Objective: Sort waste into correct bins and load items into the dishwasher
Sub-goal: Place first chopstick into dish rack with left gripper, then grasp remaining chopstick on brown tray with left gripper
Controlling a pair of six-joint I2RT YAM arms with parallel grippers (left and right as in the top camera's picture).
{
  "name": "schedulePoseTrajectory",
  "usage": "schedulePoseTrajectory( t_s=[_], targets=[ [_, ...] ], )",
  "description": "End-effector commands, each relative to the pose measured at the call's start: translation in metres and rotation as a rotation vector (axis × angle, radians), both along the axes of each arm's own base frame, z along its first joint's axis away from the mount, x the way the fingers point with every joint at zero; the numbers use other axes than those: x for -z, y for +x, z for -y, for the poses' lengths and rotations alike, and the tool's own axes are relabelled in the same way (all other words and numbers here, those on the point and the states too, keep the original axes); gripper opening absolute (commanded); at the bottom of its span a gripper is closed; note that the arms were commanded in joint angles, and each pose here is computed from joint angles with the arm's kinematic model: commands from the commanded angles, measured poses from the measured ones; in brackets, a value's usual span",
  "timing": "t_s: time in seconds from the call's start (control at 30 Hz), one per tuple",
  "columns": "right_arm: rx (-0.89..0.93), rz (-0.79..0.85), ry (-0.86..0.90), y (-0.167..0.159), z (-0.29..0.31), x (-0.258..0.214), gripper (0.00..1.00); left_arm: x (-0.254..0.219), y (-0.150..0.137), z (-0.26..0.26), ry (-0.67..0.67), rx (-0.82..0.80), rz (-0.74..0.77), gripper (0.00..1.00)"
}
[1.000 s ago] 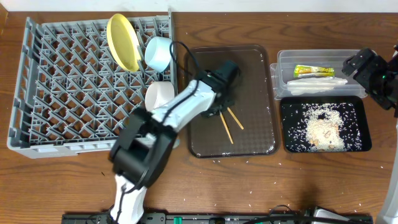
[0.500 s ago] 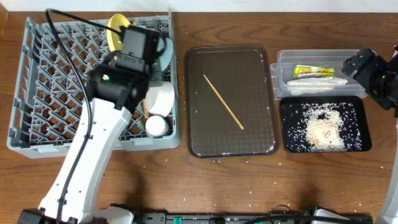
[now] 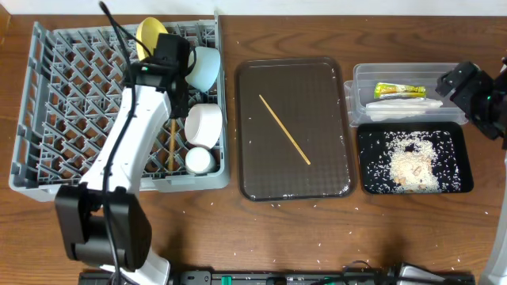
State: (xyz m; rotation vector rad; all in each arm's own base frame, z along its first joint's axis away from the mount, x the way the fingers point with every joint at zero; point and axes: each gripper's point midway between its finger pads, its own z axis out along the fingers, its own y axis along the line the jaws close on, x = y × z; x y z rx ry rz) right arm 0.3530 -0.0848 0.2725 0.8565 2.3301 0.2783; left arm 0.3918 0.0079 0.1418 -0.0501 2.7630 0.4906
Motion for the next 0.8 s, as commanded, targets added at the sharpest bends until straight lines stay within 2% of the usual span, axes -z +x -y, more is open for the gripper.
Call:
schedulePoseTrajectory(
  t_s=[0.0,0.13,0.3,0.47,0.6,0.77],
  targets=[
    [0.02,-0.001,0.001,-0.001,0.003,-0.001,0.99,-0.009,0.003,0.007,-0.014,0.014,0.032,0.38],
    [0.021,-0.001,0.001,-0.001,0.003,-0.001,0.99,-0.024,0.009,0.026,-0.112,0.033,0.077,0.38],
    [0.021,-0.001,0.001,-0.001,0.003,-0.001,0.99,-0.049,0.01,0.076,-0.364,0.013,0.167,0.36],
    [0.021,-0.001,0.001,-0.001,0.003,-0.001,0.99,-0.045,-0.002,0.132,-0.616,-0.292,0.184,0.31],
    [0.021,-0.001,0.001,-0.001,0.003,-0.001,0.99,-0.024,-0.002,0.188,-0.625,-0.207,0.17,0.31],
    [0.021,-0.001,0.001,-0.001,0.003,-0.001,0.99,0.013,-0.002,0.224,-0.569,-0.233,0.172,0.31]
  ],
)
